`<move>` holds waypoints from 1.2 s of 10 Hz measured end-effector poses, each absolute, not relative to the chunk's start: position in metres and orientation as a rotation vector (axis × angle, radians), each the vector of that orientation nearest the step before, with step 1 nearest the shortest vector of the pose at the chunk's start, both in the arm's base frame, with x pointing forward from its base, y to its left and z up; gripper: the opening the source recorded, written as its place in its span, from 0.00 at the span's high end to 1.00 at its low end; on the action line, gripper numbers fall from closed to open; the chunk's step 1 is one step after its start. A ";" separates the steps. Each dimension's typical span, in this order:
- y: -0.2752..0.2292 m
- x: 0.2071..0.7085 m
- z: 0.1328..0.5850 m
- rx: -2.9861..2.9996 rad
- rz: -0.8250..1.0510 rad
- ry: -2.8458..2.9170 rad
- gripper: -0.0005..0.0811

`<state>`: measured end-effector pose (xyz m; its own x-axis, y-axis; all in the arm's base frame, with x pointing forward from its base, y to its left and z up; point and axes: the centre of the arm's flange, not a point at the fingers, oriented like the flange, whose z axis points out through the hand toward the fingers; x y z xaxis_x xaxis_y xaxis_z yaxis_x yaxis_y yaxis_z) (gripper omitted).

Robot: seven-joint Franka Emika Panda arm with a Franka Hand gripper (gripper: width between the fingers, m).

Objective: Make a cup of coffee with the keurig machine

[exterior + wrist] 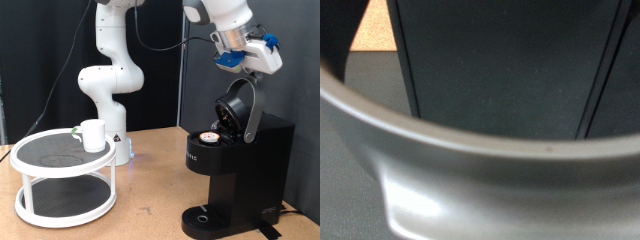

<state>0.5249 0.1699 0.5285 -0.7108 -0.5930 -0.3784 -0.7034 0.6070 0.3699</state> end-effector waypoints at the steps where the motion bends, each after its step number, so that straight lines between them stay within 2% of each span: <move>1: 0.162 0.522 0.530 -1.076 0.738 2.613 0.99; 6: 0.111 0.510 0.530 -1.014 0.673 2.677 0.99; 12: 0.055 0.509 0.501 -0.876 0.509 2.861 0.99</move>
<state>0.5087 0.0551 0.5008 -0.8281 -0.5249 -0.1968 -0.5605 0.7777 0.2847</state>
